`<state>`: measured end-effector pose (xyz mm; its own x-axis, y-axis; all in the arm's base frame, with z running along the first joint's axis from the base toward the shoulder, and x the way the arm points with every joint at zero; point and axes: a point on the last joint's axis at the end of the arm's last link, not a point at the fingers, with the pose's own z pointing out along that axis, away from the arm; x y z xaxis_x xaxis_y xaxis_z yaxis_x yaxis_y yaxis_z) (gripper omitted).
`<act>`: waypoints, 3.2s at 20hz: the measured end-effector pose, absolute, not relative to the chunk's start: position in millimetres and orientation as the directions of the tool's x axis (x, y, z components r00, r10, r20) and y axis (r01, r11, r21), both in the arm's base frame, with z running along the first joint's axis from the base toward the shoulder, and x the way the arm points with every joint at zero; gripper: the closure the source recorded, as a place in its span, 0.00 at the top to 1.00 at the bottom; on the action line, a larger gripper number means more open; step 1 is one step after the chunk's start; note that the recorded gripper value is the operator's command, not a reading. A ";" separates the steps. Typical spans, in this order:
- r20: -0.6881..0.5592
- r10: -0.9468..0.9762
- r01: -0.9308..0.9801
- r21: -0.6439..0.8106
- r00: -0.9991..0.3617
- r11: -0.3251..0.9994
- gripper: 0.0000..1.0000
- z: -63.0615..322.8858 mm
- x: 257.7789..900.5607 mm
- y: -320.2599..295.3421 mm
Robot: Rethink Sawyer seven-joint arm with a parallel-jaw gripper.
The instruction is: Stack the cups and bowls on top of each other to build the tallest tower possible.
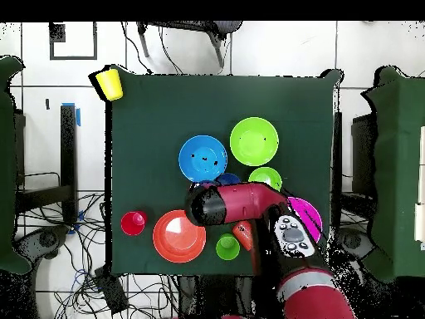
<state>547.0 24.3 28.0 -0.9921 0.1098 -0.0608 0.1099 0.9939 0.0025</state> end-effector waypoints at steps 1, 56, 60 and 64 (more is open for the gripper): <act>-0.064 0.093 0.094 -0.002 -0.994 0.996 0.00 33.1 547.6 32.4; 0.029 -0.004 -0.015 -0.406 -1.000 0.914 0.00 56.2 470.0 143.7; -0.048 0.041 0.057 -0.400 -0.998 0.915 0.00 64.9 462.8 159.9; -0.110 0.080 0.118 -0.392 -0.991 0.912 0.00 71.7 455.0 172.9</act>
<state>455.0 172.9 71.7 -0.9906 0.0805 -0.1104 0.1178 0.9123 -0.3922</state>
